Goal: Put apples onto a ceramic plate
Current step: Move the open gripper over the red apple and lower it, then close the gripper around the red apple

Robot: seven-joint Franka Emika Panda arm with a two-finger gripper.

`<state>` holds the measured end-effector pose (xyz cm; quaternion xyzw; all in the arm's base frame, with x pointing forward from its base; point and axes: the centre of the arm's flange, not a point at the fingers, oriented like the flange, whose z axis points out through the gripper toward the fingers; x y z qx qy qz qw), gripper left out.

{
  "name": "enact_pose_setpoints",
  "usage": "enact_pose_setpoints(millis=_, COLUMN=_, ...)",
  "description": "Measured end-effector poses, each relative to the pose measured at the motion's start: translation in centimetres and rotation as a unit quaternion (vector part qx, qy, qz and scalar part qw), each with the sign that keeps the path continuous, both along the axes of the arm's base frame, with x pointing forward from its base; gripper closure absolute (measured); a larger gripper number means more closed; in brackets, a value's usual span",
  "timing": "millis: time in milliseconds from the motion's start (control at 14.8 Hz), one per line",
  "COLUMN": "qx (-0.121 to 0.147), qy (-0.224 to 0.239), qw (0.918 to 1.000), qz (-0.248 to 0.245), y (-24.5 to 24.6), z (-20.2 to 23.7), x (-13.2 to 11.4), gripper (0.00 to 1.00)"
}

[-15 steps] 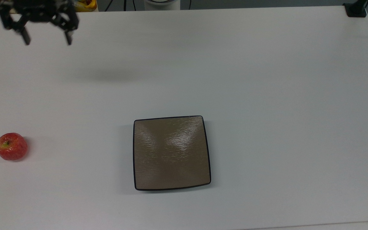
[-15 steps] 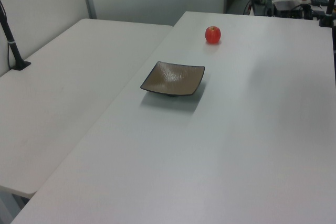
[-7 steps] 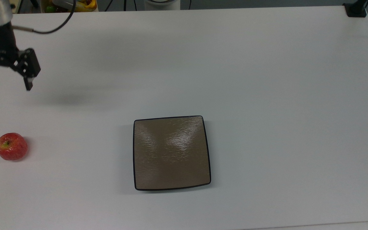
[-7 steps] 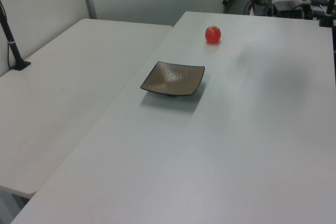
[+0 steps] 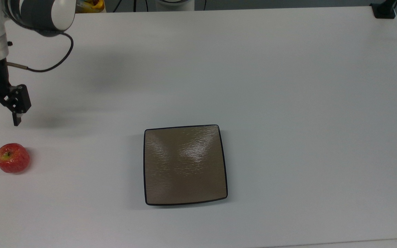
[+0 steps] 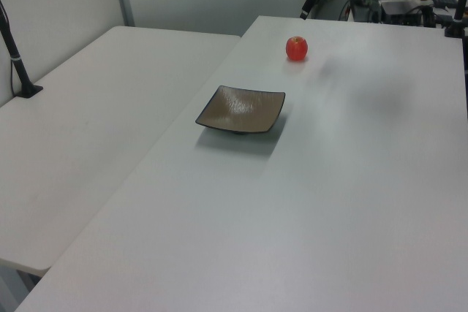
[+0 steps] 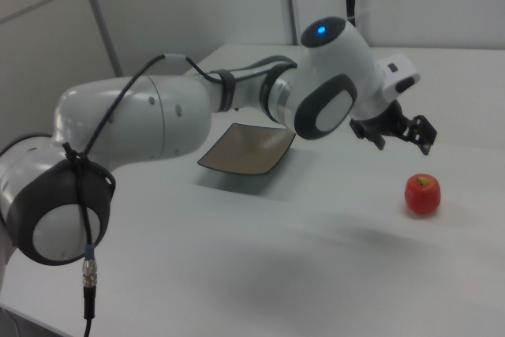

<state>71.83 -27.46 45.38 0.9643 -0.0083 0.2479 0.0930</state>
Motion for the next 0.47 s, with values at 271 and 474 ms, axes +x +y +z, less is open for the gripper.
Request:
enact_pose_setpoints(millis=271, qx=-0.012, qy=-0.02, qw=0.9997, qz=-0.005, y=-1.1, z=-3.9, x=0.9, gripper=0.0)
enact_pose_setpoints(millis=474, qx=-0.016, qy=-0.031, qw=0.9993, qz=-0.009, y=-1.4, z=-7.2, x=1.5, gripper=0.0)
